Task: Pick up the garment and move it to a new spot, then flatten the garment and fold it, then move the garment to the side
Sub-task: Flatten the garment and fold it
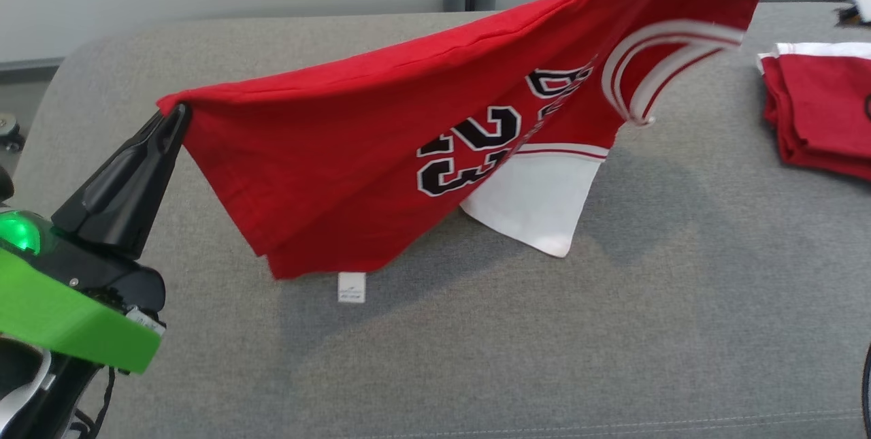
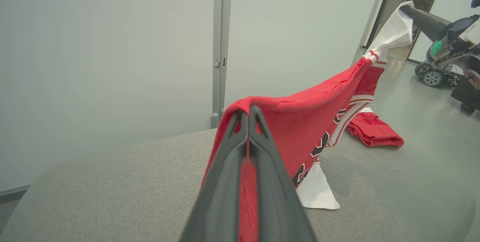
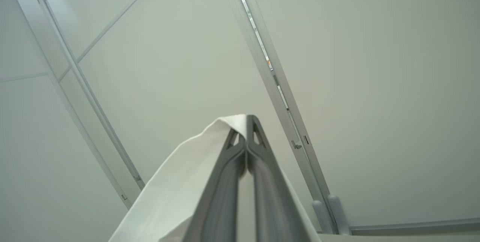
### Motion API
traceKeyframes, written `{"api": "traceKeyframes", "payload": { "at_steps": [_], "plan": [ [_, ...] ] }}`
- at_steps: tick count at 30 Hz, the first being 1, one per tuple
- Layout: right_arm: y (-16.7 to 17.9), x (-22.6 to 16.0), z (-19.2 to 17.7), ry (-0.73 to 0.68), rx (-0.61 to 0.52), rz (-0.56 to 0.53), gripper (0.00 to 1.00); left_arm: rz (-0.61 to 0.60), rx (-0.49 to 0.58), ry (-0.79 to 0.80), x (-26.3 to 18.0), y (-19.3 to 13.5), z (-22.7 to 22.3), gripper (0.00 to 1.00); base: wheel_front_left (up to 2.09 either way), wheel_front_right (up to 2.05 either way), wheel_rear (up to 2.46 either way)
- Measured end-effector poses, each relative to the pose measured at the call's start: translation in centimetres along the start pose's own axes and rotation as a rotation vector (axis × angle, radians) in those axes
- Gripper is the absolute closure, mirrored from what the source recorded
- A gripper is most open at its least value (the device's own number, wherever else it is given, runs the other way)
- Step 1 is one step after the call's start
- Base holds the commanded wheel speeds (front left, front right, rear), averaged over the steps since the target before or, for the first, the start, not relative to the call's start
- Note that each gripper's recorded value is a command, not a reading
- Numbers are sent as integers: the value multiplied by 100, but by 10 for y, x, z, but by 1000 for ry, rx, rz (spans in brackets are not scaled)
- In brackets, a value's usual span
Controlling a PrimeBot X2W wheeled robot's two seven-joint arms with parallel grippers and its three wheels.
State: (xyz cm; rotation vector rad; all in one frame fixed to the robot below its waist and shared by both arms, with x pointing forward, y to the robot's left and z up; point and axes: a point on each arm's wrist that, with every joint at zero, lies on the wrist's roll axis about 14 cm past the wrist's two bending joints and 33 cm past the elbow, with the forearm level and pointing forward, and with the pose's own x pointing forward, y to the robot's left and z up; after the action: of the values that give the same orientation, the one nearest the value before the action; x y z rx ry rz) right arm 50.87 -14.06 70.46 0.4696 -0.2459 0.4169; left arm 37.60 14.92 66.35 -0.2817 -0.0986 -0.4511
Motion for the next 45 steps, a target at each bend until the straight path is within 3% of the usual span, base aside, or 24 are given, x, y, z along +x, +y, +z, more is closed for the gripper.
{"api": "traceKeyframes", "payload": {
  "at_steps": [5, 11, 16, 20, 25, 28, 32, 35, 38, 42, 45],
  "plan": [
    [30, -38, 106, -237, -10, 80, 100, -155, 40, -33, -8, -44, 34, 100, 0, 0, 0],
    [63, -98, 175, -361, -71, 114, 100, -330, 22, -10, -20, -95, 52, 100, 0, 0, 0],
    [46, -131, 179, -281, -104, 8, 100, -406, -2, 59, -20, -113, 47, 100, 0, 0, 0],
    [19, -131, 138, -118, -27, -53, 100, -421, -86, 171, -8, -108, 25, 100, 0, 0, 0],
    [-31, -120, 32, 153, 184, -194, 100, -348, -246, 423, 15, -76, -40, 100, 0, 0, 0],
    [-47, -110, -28, 273, 269, -256, 100, -276, -281, 535, 33, -50, -74, 100, 0, 0, 0],
    [-86, -79, -61, 247, 308, -390, 100, -166, -233, 515, 77, -15, -85, 100, 0, 0, 0],
    [-112, -42, -46, 102, 302, -465, 100, -120, -123, 399, 116, -6, -68, 100, 0, 0, 0],
    [-116, 1, 7, -127, 283, -455, 100, -142, -26, 125, 156, -19, -2, 100, 0, 0, 0],
    [-85, 53, 89, -393, 205, -330, 100, -214, 90, -129, 182, -43, 62, 100, 0, 0, 0],
    [-52, 88, 94, -420, 229, -225, 100, -163, 134, -159, 196, -23, 63, 100, 0, 0, 0]
  ]
}}
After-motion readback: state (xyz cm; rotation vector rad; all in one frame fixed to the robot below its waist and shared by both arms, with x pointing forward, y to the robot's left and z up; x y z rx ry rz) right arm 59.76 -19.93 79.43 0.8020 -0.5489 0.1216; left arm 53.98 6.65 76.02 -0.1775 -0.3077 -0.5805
